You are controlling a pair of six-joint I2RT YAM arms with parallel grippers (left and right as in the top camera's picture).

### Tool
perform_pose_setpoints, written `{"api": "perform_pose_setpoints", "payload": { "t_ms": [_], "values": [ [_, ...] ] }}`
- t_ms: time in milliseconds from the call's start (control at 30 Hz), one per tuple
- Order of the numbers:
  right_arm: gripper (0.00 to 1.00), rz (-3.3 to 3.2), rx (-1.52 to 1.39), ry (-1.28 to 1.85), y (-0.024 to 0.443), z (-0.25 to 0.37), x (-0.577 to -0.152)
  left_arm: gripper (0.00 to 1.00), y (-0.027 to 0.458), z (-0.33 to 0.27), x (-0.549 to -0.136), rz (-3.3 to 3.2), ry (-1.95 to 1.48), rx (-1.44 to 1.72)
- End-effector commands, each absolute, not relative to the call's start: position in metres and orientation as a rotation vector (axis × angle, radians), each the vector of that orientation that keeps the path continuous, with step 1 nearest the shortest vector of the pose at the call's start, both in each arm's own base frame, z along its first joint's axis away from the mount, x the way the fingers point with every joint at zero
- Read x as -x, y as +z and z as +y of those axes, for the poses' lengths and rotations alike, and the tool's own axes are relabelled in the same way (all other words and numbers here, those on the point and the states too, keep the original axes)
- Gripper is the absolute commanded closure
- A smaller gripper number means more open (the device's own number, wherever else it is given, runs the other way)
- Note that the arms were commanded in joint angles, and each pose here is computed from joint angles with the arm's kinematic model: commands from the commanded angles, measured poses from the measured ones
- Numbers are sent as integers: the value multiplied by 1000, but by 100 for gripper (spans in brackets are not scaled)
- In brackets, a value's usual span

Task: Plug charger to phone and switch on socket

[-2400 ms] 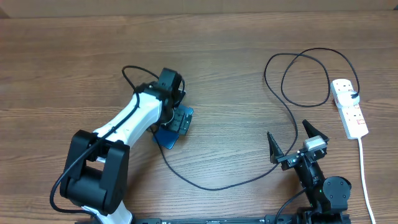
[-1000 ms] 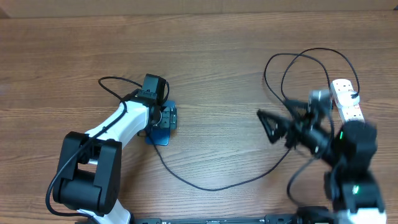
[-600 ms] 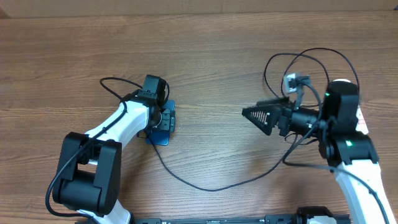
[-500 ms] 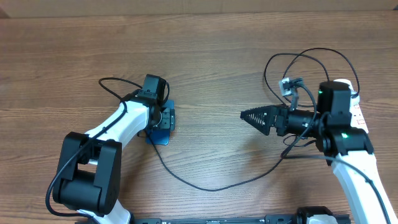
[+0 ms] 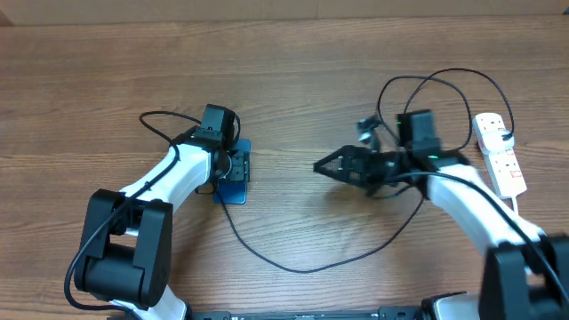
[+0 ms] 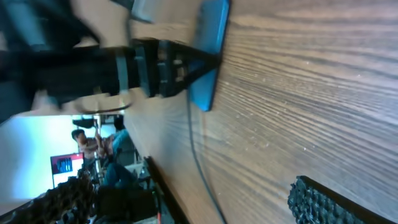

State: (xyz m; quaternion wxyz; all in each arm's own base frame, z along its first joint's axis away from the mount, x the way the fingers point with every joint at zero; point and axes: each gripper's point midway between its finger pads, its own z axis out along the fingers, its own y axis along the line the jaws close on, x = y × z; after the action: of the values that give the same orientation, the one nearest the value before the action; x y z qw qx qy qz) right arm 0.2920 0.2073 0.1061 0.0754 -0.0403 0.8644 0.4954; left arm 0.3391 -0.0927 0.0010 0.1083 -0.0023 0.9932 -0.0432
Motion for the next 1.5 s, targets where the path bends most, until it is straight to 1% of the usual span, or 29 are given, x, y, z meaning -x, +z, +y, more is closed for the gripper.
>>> {"api": "perform_pose_setpoints", "payload": {
  "t_ms": [0, 100, 267, 400, 467, 533, 633, 667, 700, 800, 900, 1000, 1100, 1233, 1467],
  "values": [
    [0, 2681, 18, 1470, 86, 223, -296, 29, -16, -108, -313, 3023, -276, -39],
    [0, 2724, 26, 1480, 67, 241, -292, 27, -16, -104, -315, 3021, -275, -22],
    [0, 2833, -117, 1343, 34, 255, -291, 26, -14, -99, -317, 3020, -361, -5],
    [0, 2819, -57, 1302, 28, 270, -290, 26, -12, -94, -318, 3018, -435, 50],
    [0, 2827, -72, 1222, 22, 272, -291, 25, -12, -92, -318, 3019, -442, 61],
    [0, 2844, -157, 1143, 15, 271, -293, 20, -12, -91, -318, 3021, -442, 68],
    [0, 2802, -192, 1155, 19, 276, -301, 6, -11, -91, -319, 3015, -439, 29],
    [0, 2777, -181, 1170, 22, 279, -305, 3, -10, -90, -320, 3017, -421, 30],
    [0, 2761, -171, 1179, 24, 280, -308, 2, -9, -88, -321, 3023, -402, 33],
    [0, 2761, -167, 1183, 25, 280, -307, 1, 3, -80, -323, 3055, -321, 45],
    [0, 2765, -108, 1225, 27, 284, -302, 0, 21, -72, -334, 3056, -216, 60],
    [0, 2764, -52, 1282, 31, 289, -296, 0, 39, -75, -350, 3019, -203, 67],
    [0, 2772, -36, 1312, 33, 290, -292, 0, 47, -82, -359, 2990, -214, 66],
    [0, 2777, -8, 1304, 32, 289, -290, 0, 41, -88, -360, 2988, -179, 37],
    [0, 2773, -6, 1304, 32, 290, -290, 0, 3, -101, -358, 3084, -87, -17]
  ]
}}
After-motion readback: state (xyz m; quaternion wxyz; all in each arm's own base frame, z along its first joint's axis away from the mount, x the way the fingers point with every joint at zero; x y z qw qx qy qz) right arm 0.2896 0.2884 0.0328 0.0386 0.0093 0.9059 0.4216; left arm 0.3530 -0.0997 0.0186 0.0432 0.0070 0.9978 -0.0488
